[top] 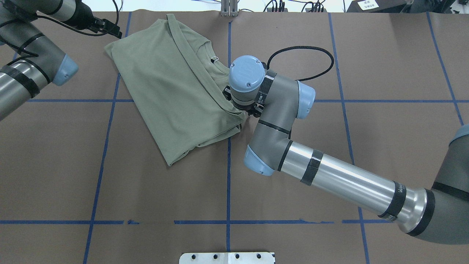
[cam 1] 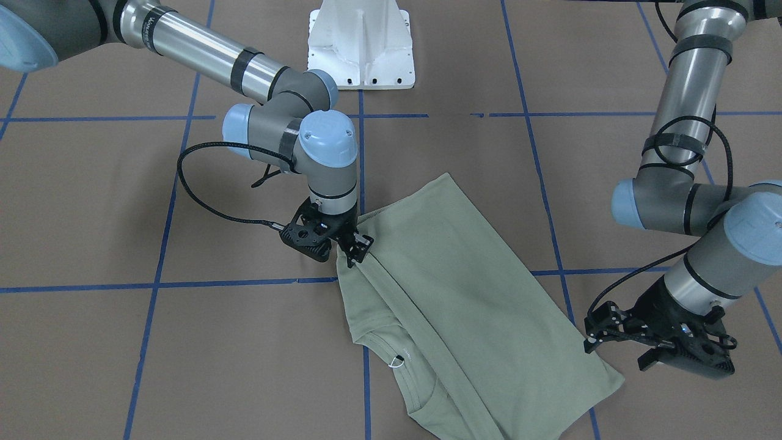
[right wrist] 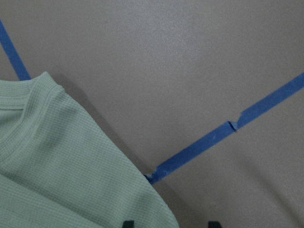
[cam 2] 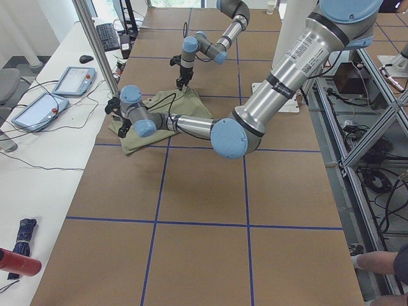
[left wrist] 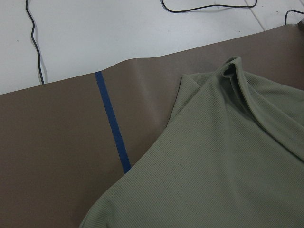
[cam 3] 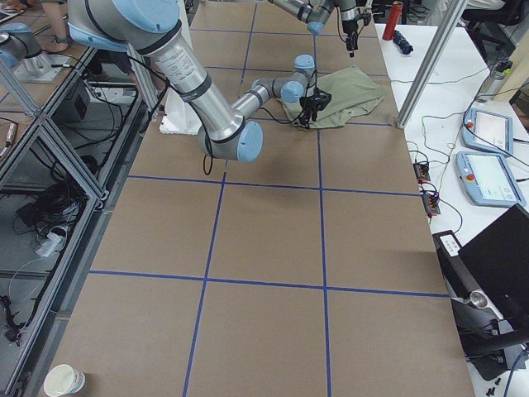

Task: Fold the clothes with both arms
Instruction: 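Grasp the shirt's collar corner with the right gripper and pull it toward the robot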

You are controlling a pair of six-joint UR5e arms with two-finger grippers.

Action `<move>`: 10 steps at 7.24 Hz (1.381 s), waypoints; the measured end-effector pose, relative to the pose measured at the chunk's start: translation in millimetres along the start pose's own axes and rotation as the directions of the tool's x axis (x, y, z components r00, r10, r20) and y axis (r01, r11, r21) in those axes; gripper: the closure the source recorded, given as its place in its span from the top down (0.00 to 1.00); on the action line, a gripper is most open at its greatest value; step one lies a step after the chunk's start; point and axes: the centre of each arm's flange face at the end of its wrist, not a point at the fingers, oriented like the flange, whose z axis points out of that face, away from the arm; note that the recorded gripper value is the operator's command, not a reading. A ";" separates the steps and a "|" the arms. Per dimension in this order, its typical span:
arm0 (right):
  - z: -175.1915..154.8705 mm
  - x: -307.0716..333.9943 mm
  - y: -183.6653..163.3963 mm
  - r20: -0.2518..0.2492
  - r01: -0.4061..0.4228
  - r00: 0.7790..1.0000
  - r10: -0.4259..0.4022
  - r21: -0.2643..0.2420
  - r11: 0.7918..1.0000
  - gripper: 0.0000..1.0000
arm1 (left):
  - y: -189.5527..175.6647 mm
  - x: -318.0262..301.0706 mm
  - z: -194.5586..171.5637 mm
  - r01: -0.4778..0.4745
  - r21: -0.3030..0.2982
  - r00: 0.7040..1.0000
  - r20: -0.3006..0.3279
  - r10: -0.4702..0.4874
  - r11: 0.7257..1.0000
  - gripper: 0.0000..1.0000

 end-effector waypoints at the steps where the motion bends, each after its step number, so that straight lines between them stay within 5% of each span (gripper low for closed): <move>1: 2.2 1.3 0.9 -0.002 0.002 1.000 -0.002 0.005 1.000 0.40 | 0.2 -0.1 0.1 0.000 0.000 1.000 0.000 0.000 1.000 1.00; 2: 3.4 1.8 2.7 -0.002 0.005 1.000 -0.005 0.009 1.000 0.29 | 0.3 -0.2 0.2 0.000 0.000 1.000 0.000 0.000 1.000 1.00; 3: 4.2 2.0 4.1 -0.001 0.007 1.000 -0.007 0.013 1.000 0.00 | 0.3 -0.2 0.2 0.000 0.000 1.000 0.000 0.000 1.000 1.00; 7: -1.4 -0.3 6.4 0.038 0.014 0.999 -0.014 0.009 1.000 0.00 | 8.2 -5.7 0.9 -0.006 0.006 1.000 -0.005 0.007 1.000 1.00; 10: -51.3 53.8 17.7 0.080 0.032 0.996 -0.031 -0.018 0.999 0.00 | 9.5 -6.0 1.3 -0.008 0.008 1.000 -0.007 0.008 1.000 1.00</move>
